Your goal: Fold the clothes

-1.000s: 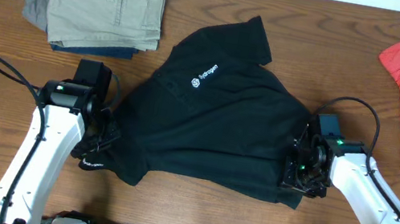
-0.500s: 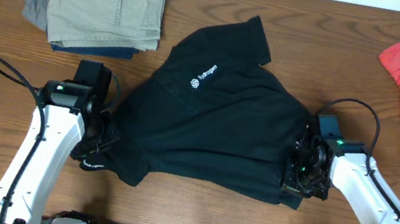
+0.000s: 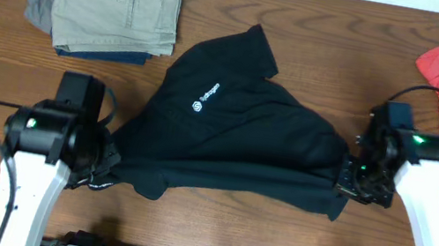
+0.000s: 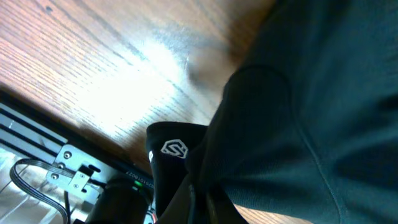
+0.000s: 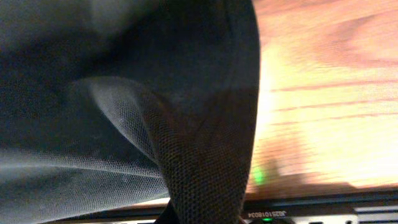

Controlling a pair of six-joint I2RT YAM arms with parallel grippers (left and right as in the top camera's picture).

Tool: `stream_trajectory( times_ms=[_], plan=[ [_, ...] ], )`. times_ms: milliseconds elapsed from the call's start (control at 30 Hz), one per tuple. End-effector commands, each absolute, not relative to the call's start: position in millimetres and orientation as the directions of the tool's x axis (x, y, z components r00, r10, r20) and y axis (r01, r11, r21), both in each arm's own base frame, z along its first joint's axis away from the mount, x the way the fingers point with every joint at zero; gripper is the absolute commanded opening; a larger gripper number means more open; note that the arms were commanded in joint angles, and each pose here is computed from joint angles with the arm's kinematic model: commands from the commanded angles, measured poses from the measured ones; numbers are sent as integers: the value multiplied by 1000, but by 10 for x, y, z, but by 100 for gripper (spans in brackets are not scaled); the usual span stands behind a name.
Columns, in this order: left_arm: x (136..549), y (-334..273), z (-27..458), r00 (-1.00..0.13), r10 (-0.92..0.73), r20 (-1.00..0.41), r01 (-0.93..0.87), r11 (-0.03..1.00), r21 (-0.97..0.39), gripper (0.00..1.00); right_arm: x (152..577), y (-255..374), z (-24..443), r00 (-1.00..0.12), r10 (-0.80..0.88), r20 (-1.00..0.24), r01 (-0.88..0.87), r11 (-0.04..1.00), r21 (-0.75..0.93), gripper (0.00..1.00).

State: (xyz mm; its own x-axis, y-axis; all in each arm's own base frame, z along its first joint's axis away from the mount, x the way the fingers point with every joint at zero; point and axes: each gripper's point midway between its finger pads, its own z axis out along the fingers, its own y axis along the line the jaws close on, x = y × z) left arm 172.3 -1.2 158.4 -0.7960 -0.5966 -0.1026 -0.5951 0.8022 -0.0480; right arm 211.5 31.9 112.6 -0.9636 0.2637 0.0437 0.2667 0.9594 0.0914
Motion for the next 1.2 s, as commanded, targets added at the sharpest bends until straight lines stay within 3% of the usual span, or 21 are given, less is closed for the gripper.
stream_trajectory(
  times_ms=[0, 267, 333, 700, 867, 967, 1100, 1167],
  plan=[
    [1700, 11, 1686, -790, -597, -140, -594, 802, -65, 6, 2115, 196, 1411, -946, 315, -76, 307, 946, 100, 1],
    [1603, -114, 1682, -819, -569, -73, -561, 821, -101, 6, 1822, 180, 1760, -926, 320, -200, 294, 944, 147, 8],
    [1586, -134, 1681, -825, -561, -62, -554, 826, -106, 6, 1785, 181, 1799, -922, 320, -217, 291, 944, 154, 14],
    [1412, -162, 1667, -848, -530, 4, -529, 845, -80, 6, 1726, 215, 1802, -925, 323, -197, 292, 941, 170, 12],
    [1349, -159, 1663, -848, -530, 25, -531, 845, -66, 6, 1690, 349, 1813, -934, 319, -160, 277, 931, 238, 19],
    [1315, -158, 1663, -847, -530, 37, -531, 845, -58, 6, 1652, 417, 1819, -939, 316, -133, 272, 923, 270, 16],
    [1295, -157, 1663, -847, -530, 43, -532, 845, -53, 6, 1642, 412, 1820, -939, 316, -133, 273, 924, 268, 2],
    [1305, -156, 1663, -847, -530, 39, -532, 845, -55, 6, 1661, 413, 1827, -938, 316, -142, 270, 924, 271, 1]
  ],
)
